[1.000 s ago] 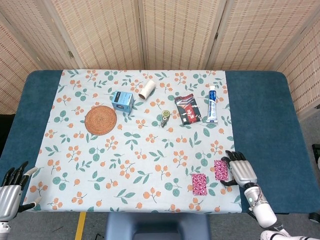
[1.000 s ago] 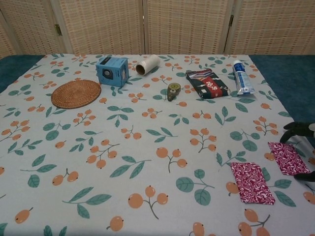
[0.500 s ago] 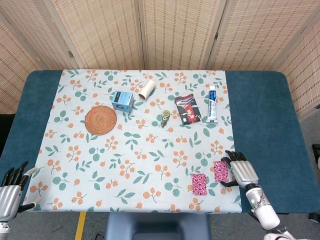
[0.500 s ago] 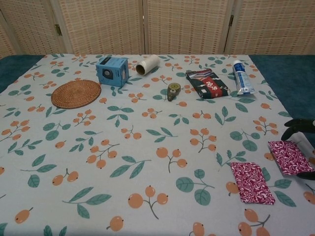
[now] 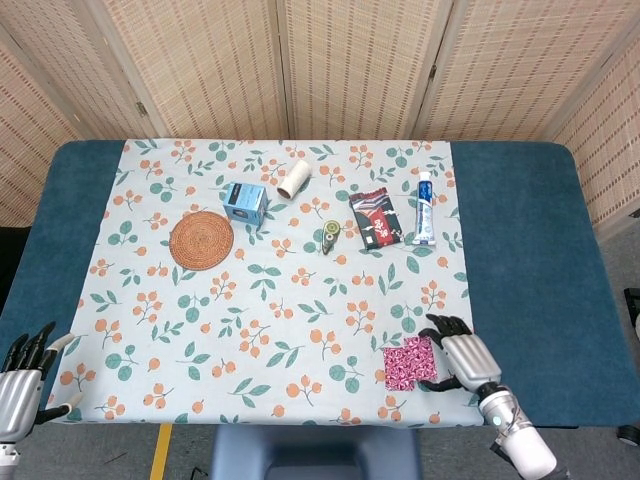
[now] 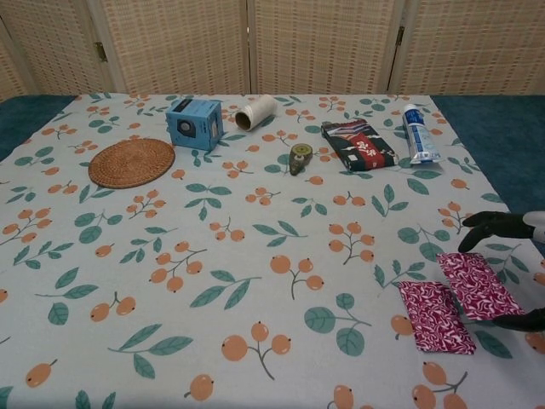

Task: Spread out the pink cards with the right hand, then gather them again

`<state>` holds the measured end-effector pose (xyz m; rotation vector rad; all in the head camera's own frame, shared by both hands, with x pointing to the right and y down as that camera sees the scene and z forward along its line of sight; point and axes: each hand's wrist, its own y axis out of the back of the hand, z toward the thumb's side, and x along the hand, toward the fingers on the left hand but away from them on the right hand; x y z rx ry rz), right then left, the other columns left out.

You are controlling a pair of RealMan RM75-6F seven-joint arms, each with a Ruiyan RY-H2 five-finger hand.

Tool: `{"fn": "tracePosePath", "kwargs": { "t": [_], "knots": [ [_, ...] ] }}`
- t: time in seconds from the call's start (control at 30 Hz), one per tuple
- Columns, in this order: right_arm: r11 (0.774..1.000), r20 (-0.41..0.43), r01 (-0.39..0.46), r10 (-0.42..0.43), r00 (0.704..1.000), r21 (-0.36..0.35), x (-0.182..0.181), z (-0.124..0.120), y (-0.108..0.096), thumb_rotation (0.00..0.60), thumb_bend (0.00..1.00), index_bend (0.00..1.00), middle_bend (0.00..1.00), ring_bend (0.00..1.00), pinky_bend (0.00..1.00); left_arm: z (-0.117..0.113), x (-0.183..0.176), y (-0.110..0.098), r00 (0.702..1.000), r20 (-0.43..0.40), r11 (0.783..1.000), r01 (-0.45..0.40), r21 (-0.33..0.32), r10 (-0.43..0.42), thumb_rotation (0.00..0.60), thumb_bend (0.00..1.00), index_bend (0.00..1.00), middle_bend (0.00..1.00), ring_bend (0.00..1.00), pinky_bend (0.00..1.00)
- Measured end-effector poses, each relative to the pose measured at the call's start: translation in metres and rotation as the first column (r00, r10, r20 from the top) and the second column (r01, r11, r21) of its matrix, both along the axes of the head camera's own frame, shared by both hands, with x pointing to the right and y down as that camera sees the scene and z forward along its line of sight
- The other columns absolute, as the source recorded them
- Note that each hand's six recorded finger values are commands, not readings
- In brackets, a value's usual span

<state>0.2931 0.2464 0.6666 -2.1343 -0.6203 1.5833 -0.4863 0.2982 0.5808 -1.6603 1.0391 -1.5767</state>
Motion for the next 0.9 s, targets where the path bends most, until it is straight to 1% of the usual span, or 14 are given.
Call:
{"fn": "tracePosePath", "kwargs": {
  "t": [0.3,0.5,0.63,0.9],
  "knots": [
    [0.999,0.039,0.011,-0.009,0.999,-0.041,-0.024,0.015,0.019,0.480,0.21,0.22,0.08,0.00,0.00,0.004,-0.006,0.003,1.000,-0.003,1.000,0.009,-0.009,-0.009,0.600,0.22,0.20,0.05,0.12,0.00],
    [1.000,0.025,0.005,-0.004,1.000,-0.026,-0.023,0.017,0.020,0.479,0.21,0.22,0.08,0.00,0.00,0.006,-0.009,0.004,1.000,-0.006,1.000,0.012,-0.010,-0.012,0.600,0.22,0.20,0.05,0.12,0.00],
    [1.000,0.015,0.006,-0.006,1.000,-0.028,-0.021,0.018,0.021,0.478,0.21,0.22,0.08,0.00,0.00,0.007,-0.008,0.003,1.000,-0.009,1.000,0.009,-0.009,-0.009,0.600,0.22,0.20,0.05,0.12,0.00],
    [1.000,0.023,0.012,-0.011,1.000,-0.029,-0.023,0.018,0.023,0.476,0.21,0.14,0.08,0.00,0.00,0.007,-0.007,0.002,1.000,-0.010,1.000,0.006,-0.006,-0.006,0.600,0.22,0.20,0.05,0.12,0.00]
  ]
}}
